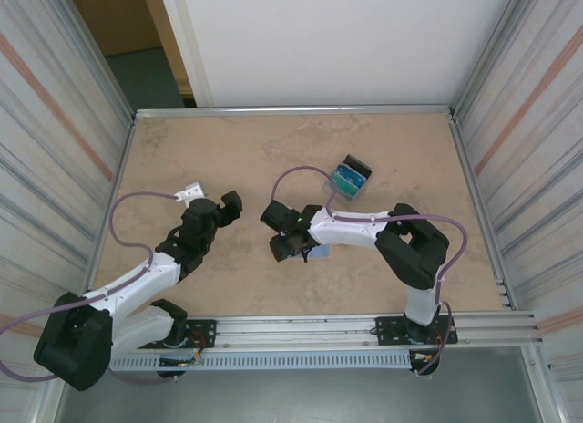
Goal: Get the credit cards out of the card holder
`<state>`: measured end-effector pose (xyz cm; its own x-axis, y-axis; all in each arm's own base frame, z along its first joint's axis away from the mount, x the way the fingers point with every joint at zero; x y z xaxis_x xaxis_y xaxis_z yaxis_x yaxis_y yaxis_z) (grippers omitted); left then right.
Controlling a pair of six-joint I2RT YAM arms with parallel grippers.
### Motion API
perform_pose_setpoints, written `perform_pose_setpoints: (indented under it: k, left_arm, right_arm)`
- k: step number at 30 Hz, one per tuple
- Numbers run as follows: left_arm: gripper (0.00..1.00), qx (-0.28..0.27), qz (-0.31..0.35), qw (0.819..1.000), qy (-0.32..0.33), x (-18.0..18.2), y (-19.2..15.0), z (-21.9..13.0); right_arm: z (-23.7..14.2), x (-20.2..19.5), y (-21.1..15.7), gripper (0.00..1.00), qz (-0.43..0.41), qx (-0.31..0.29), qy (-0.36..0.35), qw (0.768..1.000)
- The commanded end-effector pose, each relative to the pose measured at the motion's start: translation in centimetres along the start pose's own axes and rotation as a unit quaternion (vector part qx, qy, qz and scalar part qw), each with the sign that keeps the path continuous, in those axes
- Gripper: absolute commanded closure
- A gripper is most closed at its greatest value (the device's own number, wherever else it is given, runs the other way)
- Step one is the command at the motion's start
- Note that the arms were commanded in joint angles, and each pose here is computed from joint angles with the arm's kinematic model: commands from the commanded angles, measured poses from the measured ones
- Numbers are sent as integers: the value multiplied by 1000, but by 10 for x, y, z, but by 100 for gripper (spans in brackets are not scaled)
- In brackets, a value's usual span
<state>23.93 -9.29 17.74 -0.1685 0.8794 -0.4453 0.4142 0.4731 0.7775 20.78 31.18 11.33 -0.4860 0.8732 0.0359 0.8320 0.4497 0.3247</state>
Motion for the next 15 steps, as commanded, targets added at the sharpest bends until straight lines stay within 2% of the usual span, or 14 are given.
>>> perform_pose_setpoints:
  k: [1, 15]
  left_arm:
    - [1, 1, -6, 1000, 6, 1, 2, 1]
    - [1, 1, -1, 1000, -7, -4, 6, -1]
  right_arm:
    - [8, -1, -9, 37, 7, 24, -13, 1000]
    - [4, -15, -9, 44, 52, 15, 75, 996]
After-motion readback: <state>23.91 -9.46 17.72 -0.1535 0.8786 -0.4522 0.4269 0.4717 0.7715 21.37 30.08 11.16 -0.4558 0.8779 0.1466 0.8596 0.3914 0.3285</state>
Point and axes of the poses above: each hand's point on the last joint's axis, 136 mm out from that joint toward the fingers, its own z axis out along the fingers, its own x axis along the line the jaws close on, y = z × x, the point moved 9 cm from there along -z, back along the fingers, and after that the axes turned 2 degrees about -z, right-handed, at the moved point
